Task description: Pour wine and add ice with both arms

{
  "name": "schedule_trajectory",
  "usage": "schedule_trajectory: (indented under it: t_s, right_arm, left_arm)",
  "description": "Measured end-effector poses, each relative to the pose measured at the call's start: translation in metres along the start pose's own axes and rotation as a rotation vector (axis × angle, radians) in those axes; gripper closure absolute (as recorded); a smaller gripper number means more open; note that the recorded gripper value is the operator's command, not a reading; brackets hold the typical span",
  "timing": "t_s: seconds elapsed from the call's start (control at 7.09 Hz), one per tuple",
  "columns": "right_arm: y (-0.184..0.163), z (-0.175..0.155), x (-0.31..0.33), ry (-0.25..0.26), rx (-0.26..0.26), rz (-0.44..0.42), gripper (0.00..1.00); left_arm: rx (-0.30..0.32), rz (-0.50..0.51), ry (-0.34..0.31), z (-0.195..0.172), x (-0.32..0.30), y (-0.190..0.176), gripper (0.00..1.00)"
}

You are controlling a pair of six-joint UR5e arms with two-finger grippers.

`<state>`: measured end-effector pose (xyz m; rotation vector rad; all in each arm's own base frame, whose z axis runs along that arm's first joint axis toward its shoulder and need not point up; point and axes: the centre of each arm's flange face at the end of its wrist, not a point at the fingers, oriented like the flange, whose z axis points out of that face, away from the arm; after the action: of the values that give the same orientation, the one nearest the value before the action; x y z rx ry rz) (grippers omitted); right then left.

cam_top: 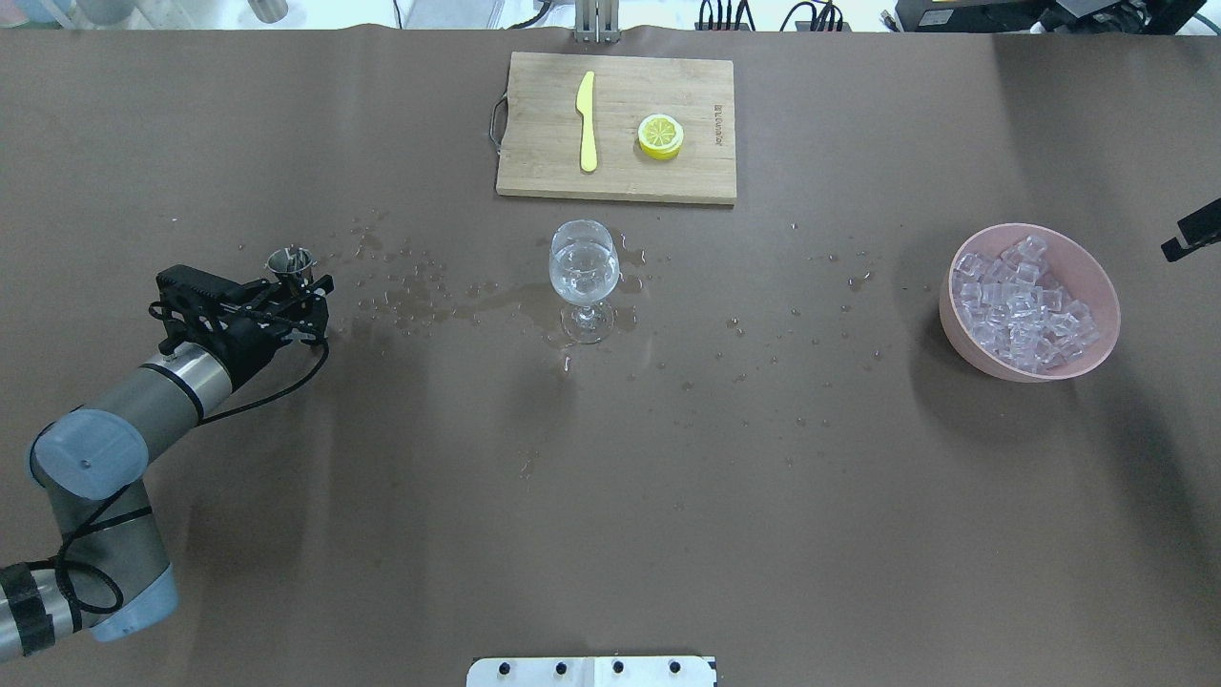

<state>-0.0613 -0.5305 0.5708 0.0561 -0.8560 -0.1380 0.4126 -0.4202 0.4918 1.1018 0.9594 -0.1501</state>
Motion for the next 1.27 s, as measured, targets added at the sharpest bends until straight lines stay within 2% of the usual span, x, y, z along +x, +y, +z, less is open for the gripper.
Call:
schedule_trajectory:
  t_s: [0.28, 0.85, 1.13, 1.27]
  right_arm:
    - [0.0, 0.002, 0.002, 0.001, -0.003, 0.004, 0.0]
    - [-0.001, 0.018, 0.018, -0.003, 0.01, -0.013, 0.0]
    - [-0.001, 0.022, 0.022, -0.013, 0.023, -0.027, 0.0]
    - [-0.001, 0.023, 0.022, -0.027, 0.021, -0.028, 0.0]
  left_arm:
    - [0.002, -0.011, 0.022, 0.002, 0.004, -0.014, 1.0]
    - [0.08, -0.062, 0.099, 0.015, 0.061, -0.072, 1.0]
    - [0.008, -0.041, 0.154, 0.017, 0.097, -0.102, 1.0]
    - [-0.02, -0.03, 0.158, 0.017, 0.106, -0.111, 1.0]
